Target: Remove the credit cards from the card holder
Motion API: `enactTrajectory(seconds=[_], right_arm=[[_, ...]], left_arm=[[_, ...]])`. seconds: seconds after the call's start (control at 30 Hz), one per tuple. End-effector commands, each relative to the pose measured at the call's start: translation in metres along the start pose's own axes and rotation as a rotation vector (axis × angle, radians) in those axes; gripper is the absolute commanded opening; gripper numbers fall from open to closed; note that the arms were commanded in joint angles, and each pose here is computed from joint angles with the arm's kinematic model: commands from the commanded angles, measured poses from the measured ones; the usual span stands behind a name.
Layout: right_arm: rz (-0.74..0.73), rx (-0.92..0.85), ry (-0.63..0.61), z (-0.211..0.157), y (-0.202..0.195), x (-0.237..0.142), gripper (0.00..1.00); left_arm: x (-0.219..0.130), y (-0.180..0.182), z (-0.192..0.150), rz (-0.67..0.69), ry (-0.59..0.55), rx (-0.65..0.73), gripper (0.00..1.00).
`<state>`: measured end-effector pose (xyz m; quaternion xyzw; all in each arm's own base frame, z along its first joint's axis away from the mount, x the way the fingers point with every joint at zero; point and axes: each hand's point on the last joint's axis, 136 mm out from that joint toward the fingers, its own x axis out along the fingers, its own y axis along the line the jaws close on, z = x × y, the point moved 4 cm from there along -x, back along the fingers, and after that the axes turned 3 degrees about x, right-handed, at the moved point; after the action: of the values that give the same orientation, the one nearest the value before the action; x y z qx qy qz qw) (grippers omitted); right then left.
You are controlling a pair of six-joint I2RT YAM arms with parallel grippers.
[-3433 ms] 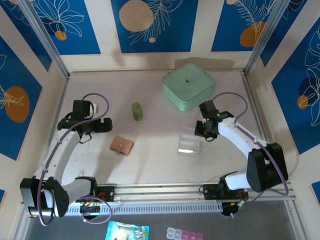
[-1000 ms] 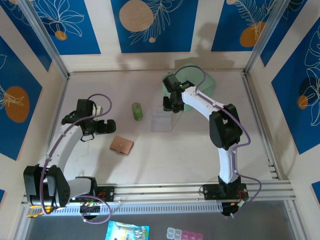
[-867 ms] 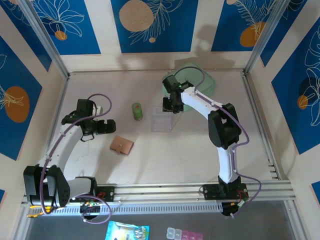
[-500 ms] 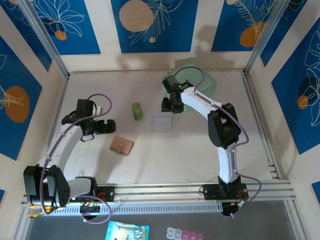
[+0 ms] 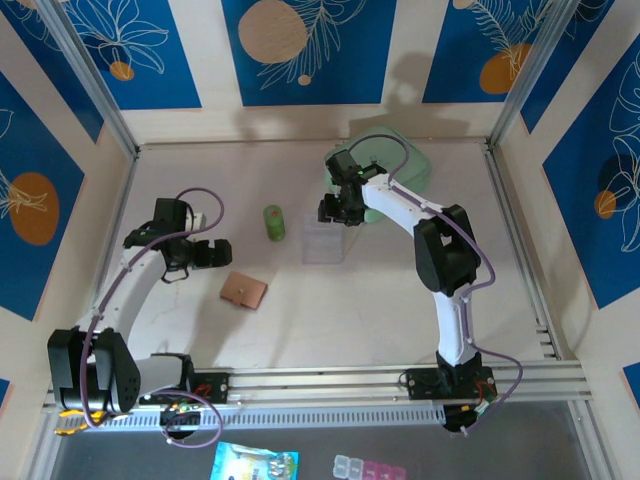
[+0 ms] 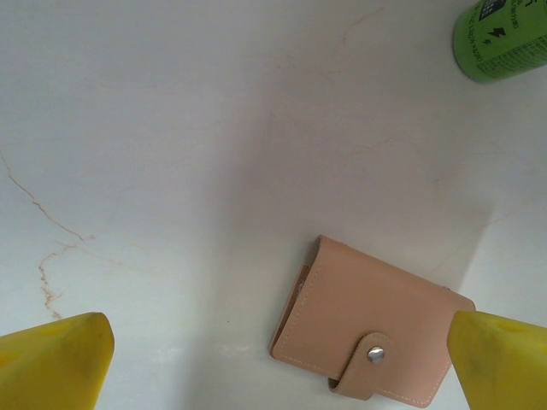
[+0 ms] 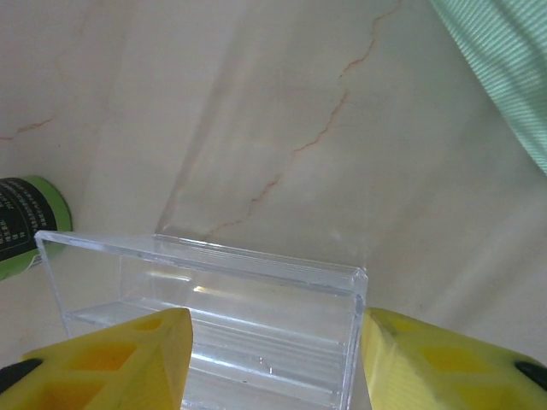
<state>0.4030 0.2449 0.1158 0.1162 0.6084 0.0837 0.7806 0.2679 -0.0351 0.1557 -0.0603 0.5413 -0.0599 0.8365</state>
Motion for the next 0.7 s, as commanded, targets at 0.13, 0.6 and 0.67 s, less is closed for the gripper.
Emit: enactTrajectory(seconds=[0.13,0.6,0.67], right_arm=[[0.047,0.013,0.023,-0.002,0.005,0.001,0.55],[0.072,-0.005,-0.036,-0.033,0.004,-0.054,0.56],[0.075,-0.013,-0.04,-0.044,0.004,-0.061,0.56]], left_arm=[[-0.003,-0.004,-0.001,-0.015,0.021,0.028,1.0],[0.002,-0.034,0.007,-0.228,0.027,-0.086,0.94],[0.007,-0.043,0.008,-0.27,0.032,-0.11,0.94]])
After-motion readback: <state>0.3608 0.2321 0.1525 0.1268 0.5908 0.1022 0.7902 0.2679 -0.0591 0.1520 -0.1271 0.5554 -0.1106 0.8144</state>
